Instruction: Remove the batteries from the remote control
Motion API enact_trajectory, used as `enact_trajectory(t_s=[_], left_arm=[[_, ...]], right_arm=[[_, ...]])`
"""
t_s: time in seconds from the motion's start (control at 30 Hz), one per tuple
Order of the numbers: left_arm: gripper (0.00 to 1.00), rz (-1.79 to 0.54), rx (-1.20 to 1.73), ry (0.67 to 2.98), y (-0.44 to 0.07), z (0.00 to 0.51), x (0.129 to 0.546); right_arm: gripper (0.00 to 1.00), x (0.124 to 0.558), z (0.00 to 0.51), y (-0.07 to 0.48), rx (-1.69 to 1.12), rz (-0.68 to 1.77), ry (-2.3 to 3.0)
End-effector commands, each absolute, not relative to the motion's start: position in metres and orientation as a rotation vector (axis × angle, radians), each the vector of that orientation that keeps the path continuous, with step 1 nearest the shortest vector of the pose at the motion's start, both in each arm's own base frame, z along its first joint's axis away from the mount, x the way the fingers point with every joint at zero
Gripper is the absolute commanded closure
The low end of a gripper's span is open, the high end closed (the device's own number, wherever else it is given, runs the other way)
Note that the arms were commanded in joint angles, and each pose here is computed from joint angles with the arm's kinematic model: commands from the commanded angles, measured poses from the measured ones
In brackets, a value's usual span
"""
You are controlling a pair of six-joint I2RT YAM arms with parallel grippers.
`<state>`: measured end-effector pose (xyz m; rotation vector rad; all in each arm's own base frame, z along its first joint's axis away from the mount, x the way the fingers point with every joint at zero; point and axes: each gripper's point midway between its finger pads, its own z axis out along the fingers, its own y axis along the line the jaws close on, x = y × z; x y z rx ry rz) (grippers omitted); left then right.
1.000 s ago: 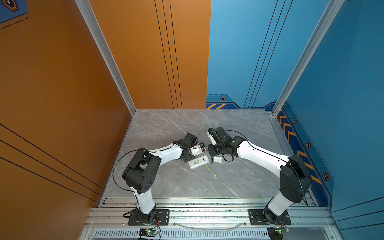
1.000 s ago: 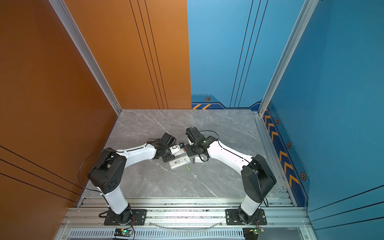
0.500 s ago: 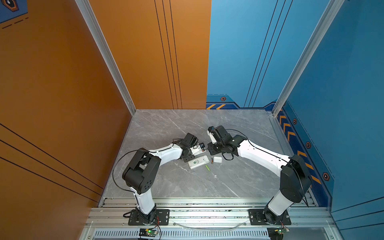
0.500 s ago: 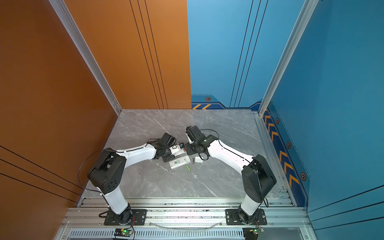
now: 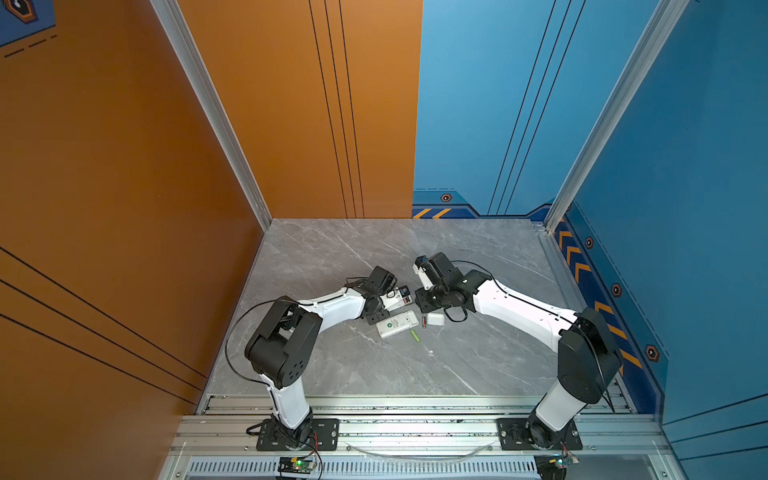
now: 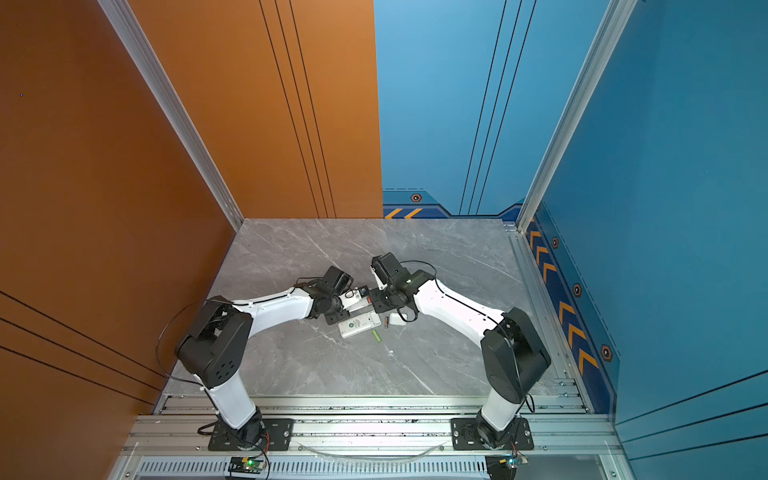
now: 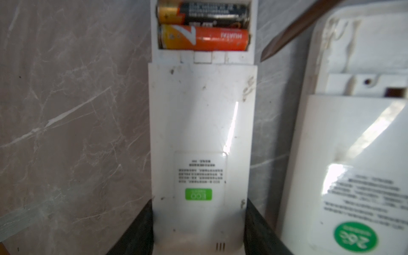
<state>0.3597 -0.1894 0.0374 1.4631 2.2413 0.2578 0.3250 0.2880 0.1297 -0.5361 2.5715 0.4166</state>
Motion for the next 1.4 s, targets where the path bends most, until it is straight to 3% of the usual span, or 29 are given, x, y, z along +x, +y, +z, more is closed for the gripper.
enact_trajectory(t_s=[0.0,0.93,1.37], left_arm=[[0.87,0.276,1.465,2.215,-0.188,0.046,0.357],[0.87,0.287,1.460,2.215,-0.188,0.045,0.359],[0.87,0.291,1.447,2.217,-0.188,0.046,0.360]], right_arm=[[1.00,0.329,0.129,0.284,-0.550,0.373,2.578],[1.00,0.346,0.163,0.291,-0.465,0.531,2.501],[1.00,0.341,0.143,0.284,-0.466,0.506,2.564]])
